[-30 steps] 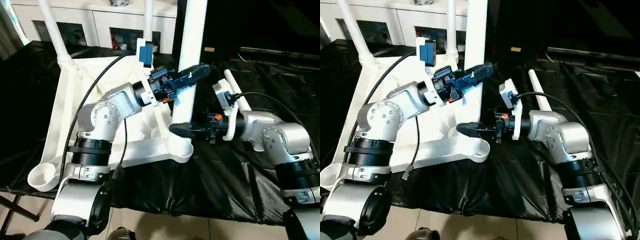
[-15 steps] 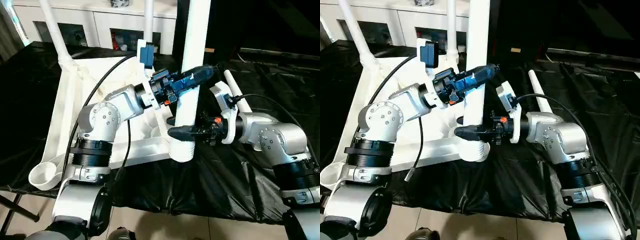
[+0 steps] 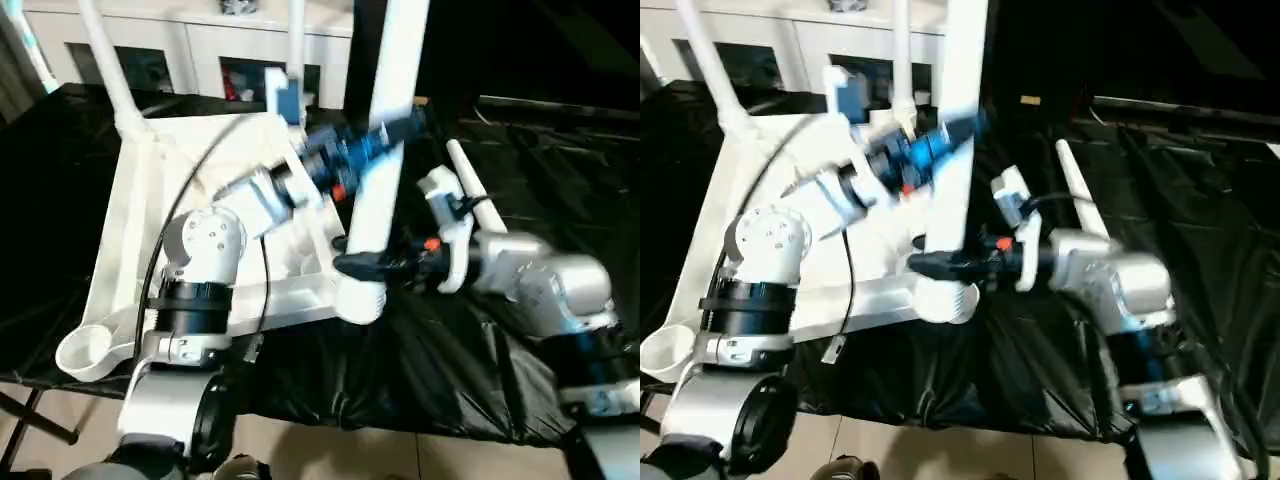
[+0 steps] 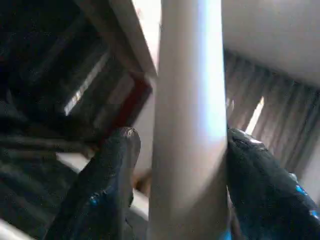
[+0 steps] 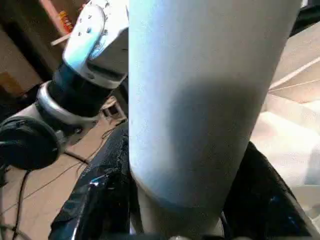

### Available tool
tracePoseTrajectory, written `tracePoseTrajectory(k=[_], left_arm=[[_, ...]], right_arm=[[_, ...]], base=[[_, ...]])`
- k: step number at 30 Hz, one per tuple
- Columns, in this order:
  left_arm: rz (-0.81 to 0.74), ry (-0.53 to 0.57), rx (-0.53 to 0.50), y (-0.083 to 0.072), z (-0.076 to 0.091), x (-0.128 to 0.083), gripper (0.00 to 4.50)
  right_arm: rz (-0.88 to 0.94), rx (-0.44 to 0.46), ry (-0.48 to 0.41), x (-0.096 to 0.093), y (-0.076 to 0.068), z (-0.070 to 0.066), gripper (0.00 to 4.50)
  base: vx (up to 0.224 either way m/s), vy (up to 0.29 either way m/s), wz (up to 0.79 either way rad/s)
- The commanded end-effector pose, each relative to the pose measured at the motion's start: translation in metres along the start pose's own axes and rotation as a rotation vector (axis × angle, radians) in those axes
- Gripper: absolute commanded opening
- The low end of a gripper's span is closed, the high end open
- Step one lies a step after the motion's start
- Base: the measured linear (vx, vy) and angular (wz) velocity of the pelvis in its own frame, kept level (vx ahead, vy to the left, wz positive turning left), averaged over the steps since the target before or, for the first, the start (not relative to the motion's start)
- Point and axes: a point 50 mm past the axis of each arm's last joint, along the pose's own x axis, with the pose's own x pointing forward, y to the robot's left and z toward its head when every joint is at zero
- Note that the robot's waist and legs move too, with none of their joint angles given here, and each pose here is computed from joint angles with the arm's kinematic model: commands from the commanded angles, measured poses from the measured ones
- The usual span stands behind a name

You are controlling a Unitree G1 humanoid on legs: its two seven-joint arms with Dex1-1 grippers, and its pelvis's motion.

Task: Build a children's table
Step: Pick table leg, then insert table leg to table base

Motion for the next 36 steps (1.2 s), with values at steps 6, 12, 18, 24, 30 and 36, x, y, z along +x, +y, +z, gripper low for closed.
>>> tracePoseTrajectory(k=[6,12,18,24,30,36], left_arm=[[0.116,0.038,0.316,0.002,0.030,-0.022,2.86],[0.162,0.538,0.574,0.014,-0.005,-0.064,2.86],[0.154,0.948,0.637,0.025,-0.053,-0.118,2.86],[0.142,1.054,0.611,0.025,-0.070,-0.137,2.86],[0.130,1.087,0.571,0.023,-0.077,-0.145,2.40],[0.211,1.155,0.570,0.031,-0.075,-0.152,1.95]], right_arm=[[-0.330,-0.170,-0.080,-0.001,-0.013,0.008,1.91],[-0.579,-0.189,-0.097,-0.001,-0.029,-0.003,1.91],[-0.678,-0.177,-0.089,0.000,-0.030,-0.020,1.91],[-0.711,-0.175,-0.097,0.001,-0.028,-0.027,1.91],[-0.738,-0.182,-0.102,0.001,-0.028,-0.029,1.91],[-0.737,-0.200,-0.094,0.003,-0.027,-0.030,1.91]], base=[[0.000,0.000,0.00],[0.000,0.000,0.00],[0.000,0.000,0.00],[0.000,0.000,0.00],[0.000,0.000,0.00],[0.000,0.000,0.00]])
